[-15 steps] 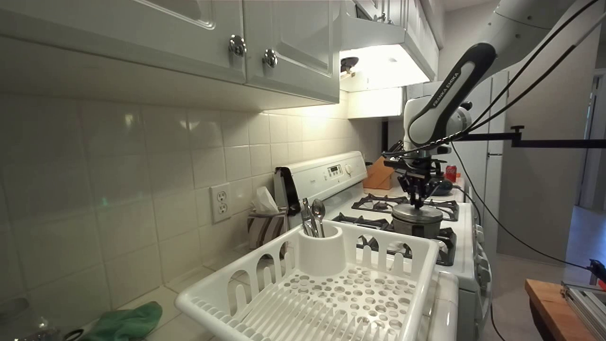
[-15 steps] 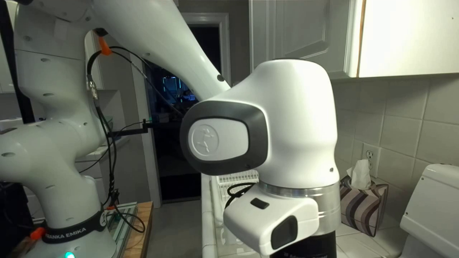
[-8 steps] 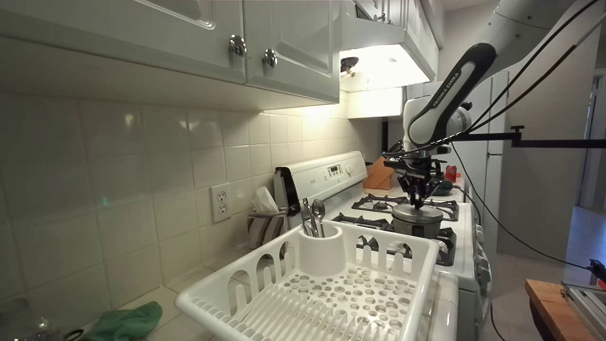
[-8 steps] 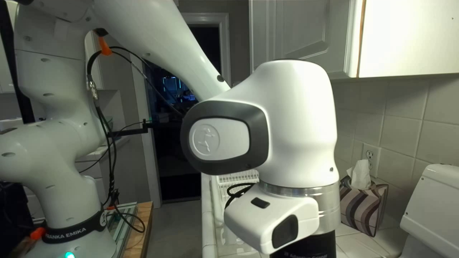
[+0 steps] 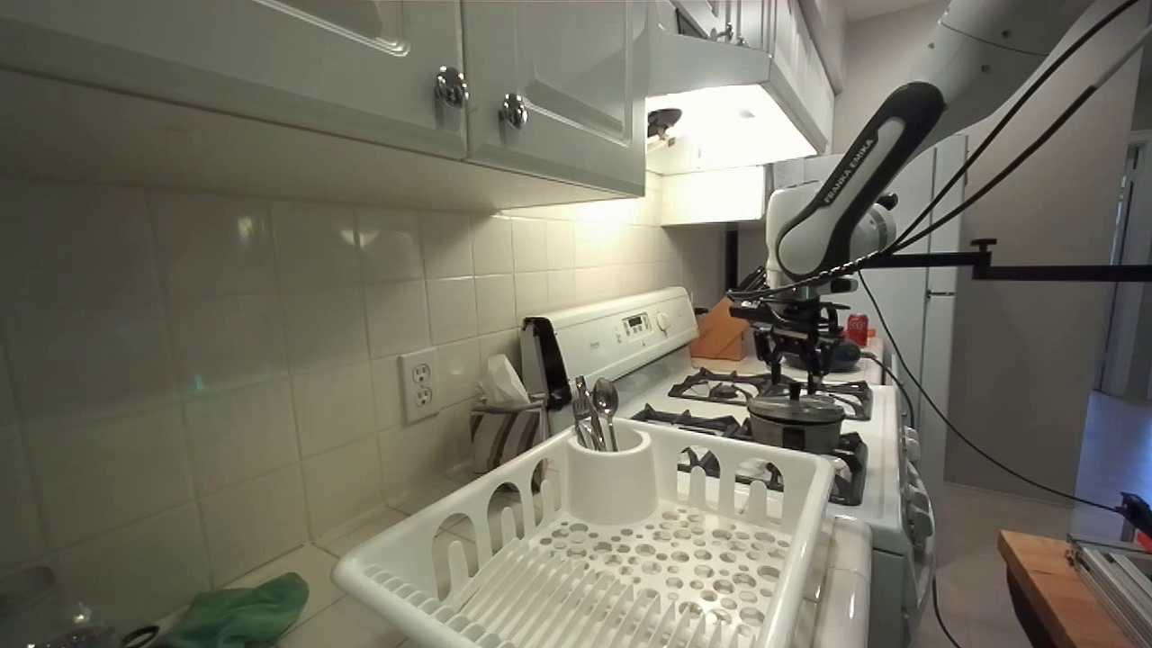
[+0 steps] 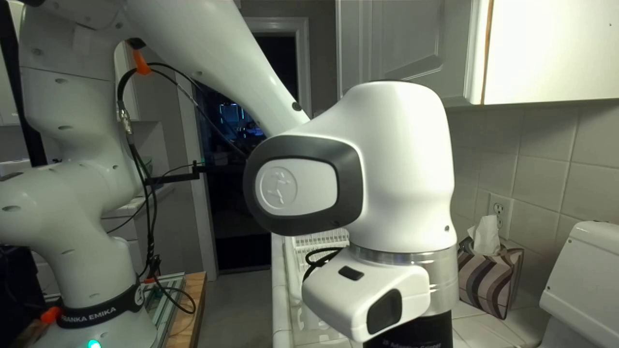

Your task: Put the lid on the pot

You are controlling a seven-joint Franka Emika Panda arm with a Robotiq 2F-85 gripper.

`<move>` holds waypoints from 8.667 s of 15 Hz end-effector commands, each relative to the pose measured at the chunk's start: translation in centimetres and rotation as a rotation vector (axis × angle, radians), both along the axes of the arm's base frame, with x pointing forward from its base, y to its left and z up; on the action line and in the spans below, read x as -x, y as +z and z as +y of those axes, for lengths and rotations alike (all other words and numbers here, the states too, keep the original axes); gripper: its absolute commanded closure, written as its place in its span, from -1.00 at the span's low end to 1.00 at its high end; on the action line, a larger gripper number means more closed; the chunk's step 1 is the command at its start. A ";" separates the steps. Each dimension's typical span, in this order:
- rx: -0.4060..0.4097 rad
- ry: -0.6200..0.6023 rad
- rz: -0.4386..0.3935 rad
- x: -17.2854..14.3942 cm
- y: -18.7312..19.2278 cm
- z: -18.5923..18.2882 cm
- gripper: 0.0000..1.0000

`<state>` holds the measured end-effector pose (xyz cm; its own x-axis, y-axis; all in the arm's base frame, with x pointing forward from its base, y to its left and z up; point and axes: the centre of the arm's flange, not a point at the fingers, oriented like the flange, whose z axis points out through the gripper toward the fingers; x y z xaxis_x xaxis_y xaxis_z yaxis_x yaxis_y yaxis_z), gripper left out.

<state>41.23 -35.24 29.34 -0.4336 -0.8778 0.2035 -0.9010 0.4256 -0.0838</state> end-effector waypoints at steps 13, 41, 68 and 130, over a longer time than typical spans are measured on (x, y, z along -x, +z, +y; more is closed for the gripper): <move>-0.003 -0.039 0.039 0.1 -0.7 -0.2 0.28; 0.141 0.107 0.111 -1.8 0.9 1.7 0.87; 0.170 0.097 0.107 -0.6 -0.8 1.9 0.87; 0.028 0.635 0.095 0.0 8.5 8.1 -1.00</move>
<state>42.22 -28.91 36.16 0.0440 -0.9722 0.2300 -0.9980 -0.0535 -0.0351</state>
